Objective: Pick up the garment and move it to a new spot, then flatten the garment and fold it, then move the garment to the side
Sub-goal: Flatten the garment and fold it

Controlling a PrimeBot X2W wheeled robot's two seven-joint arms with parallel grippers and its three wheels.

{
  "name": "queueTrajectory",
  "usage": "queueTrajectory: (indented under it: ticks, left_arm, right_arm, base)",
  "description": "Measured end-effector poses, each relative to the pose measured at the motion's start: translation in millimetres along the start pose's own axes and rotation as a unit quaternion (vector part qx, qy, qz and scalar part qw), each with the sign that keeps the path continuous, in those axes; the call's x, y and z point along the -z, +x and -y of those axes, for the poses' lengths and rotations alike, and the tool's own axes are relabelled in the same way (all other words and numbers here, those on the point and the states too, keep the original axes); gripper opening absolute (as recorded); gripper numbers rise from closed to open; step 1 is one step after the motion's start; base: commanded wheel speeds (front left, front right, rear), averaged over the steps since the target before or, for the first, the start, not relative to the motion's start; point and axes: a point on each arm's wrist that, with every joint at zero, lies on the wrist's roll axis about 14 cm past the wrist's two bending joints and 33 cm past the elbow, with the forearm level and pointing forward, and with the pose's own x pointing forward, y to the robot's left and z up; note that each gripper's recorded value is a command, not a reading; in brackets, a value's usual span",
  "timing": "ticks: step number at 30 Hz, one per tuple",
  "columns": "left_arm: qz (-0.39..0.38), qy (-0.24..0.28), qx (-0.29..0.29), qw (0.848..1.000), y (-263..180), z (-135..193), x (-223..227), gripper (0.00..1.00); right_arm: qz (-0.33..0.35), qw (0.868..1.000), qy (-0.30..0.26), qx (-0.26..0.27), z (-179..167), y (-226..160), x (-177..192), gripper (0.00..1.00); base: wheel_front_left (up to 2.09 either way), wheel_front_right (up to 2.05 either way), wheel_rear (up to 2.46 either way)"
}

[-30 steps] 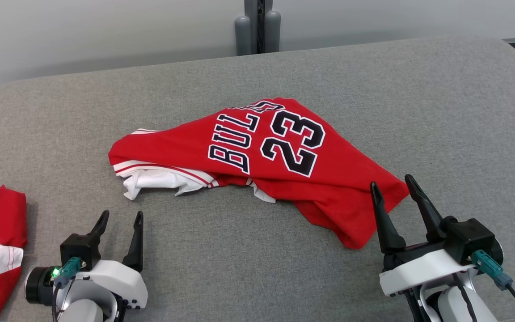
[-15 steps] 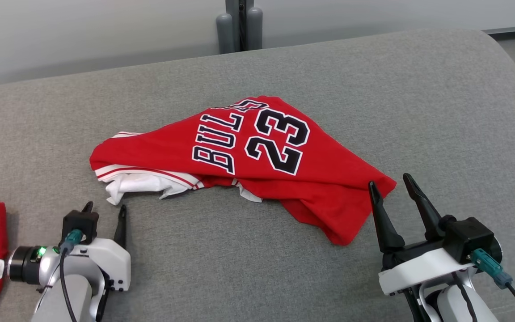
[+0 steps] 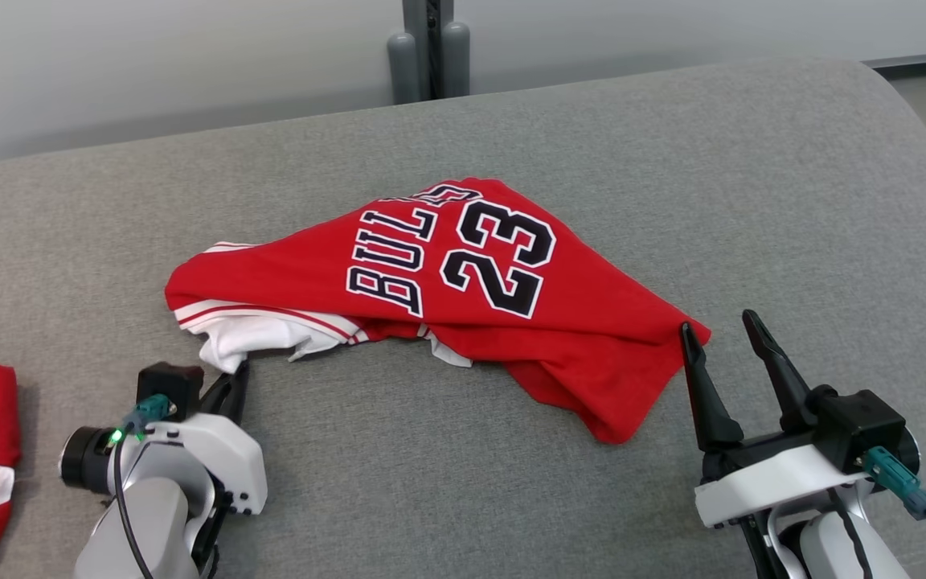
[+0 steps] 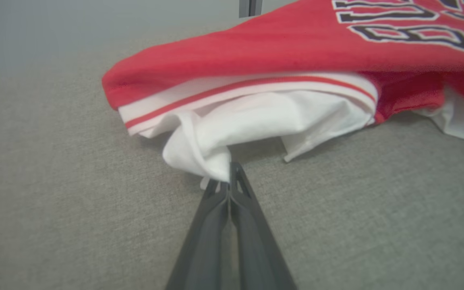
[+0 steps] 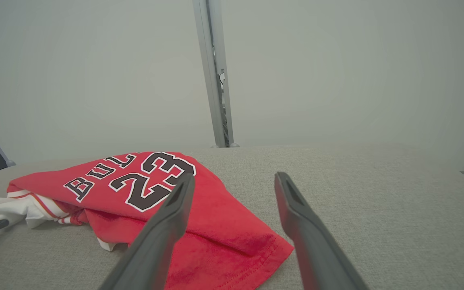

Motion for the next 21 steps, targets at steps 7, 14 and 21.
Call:
queueTrajectory:
  ticks: [7,14,21]
  left_arm:
    - [0.06,-0.088,0.061,0.992,-15,31,-51,0.0]
    - [0.049,-0.164,0.094,0.981,-65,27,-61,0.0]
    - [0.054,-0.187,0.05,0.98,-78,11,-53,0.0]
  right_arm:
    - [-0.011,1.0,-0.001,0.015,10,-4,8,1.0]
    - [-0.057,0.997,-0.016,0.054,41,-25,34,1.0]
    - [-0.089,0.995,0.011,0.049,33,-31,56,1.0]
  base:
    - [0.0,0.0,0.0]
    - [0.0,0.0,0.0]
    - [0.0,0.0,0.0]
